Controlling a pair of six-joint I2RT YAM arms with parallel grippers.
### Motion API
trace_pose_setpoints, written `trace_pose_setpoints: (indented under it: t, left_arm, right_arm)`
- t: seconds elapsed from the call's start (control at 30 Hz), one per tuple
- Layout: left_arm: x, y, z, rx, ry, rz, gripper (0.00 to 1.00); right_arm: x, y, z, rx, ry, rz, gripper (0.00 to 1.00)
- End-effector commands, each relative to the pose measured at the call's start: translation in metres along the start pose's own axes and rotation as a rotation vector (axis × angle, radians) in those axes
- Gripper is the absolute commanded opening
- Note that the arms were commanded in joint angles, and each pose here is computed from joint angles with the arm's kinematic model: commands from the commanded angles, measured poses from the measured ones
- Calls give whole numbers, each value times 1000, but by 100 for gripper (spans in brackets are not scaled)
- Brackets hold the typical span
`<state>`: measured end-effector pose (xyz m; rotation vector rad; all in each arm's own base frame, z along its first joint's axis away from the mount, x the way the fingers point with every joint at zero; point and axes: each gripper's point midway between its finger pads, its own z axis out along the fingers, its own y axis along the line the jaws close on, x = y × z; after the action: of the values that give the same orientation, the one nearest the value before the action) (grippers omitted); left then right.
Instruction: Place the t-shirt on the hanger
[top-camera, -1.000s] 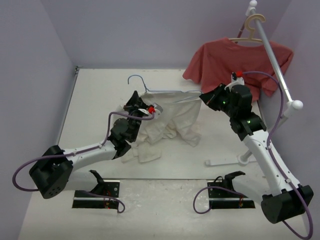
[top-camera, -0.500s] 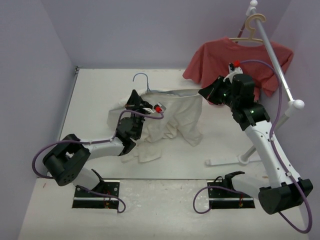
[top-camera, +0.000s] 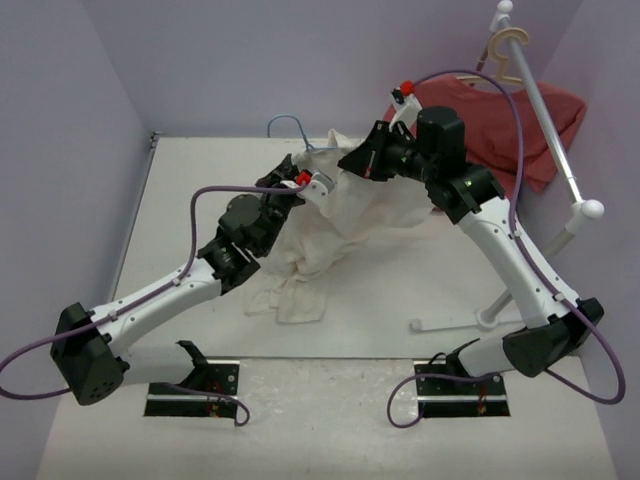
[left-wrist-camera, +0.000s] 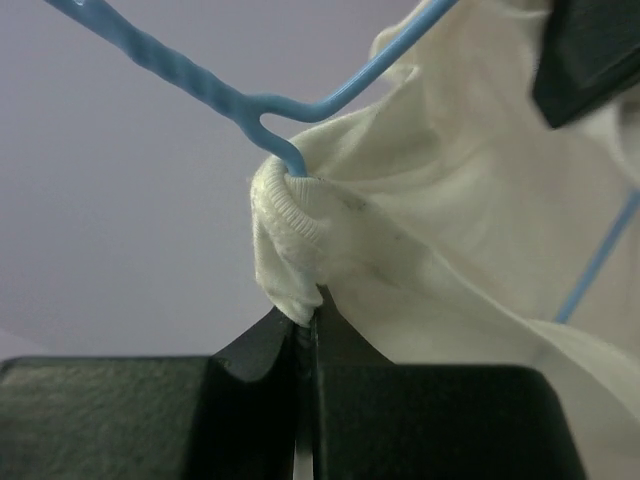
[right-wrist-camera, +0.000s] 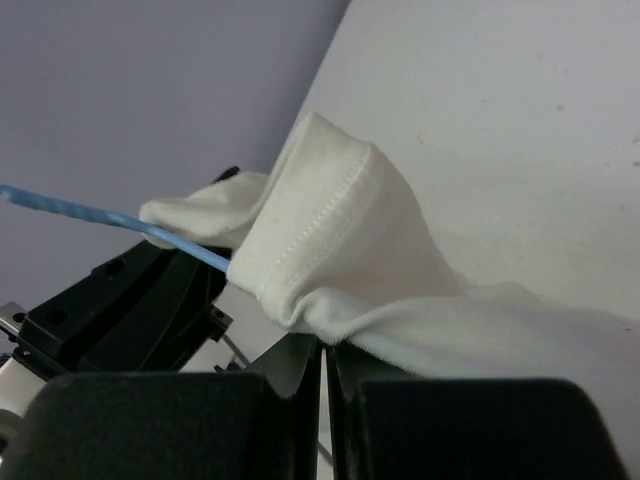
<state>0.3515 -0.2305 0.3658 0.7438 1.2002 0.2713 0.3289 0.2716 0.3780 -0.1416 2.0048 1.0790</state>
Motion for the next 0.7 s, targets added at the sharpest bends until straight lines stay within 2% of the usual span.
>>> trace_pose_setpoints:
  t: [0.0,0.07,0.2,0.33,0.43,0.53,0.67]
  left_arm:
    - [-56,-22,-23,234,-229,-157,0]
    - [-51,-35,-32,289,-250,-136,0]
    - [-43,-35,-36,313,-231,-78,0]
    - [-58,-22,-38,341,-243,-24,0]
    - [-75,-13,-46,418,-290,-14,0]
    - [-79,-15,-51,464,-319,-45,0]
    - [-73,-30,-56,501,-339,-160,0]
  right_arm:
    - [-14,56,-15,-157,-21,-59,0]
    - [-13,49,-13,-131,-32,-63,0]
    - [1,42,-9,-142,0,-102,0]
    - [9,36,-17,-119,26,-147,1]
    - [11,46,-41,-162,5,-248,7]
    - [26,32,-45,-142,16,-300,12]
    - [50,18,-49,-166,8,-346,29]
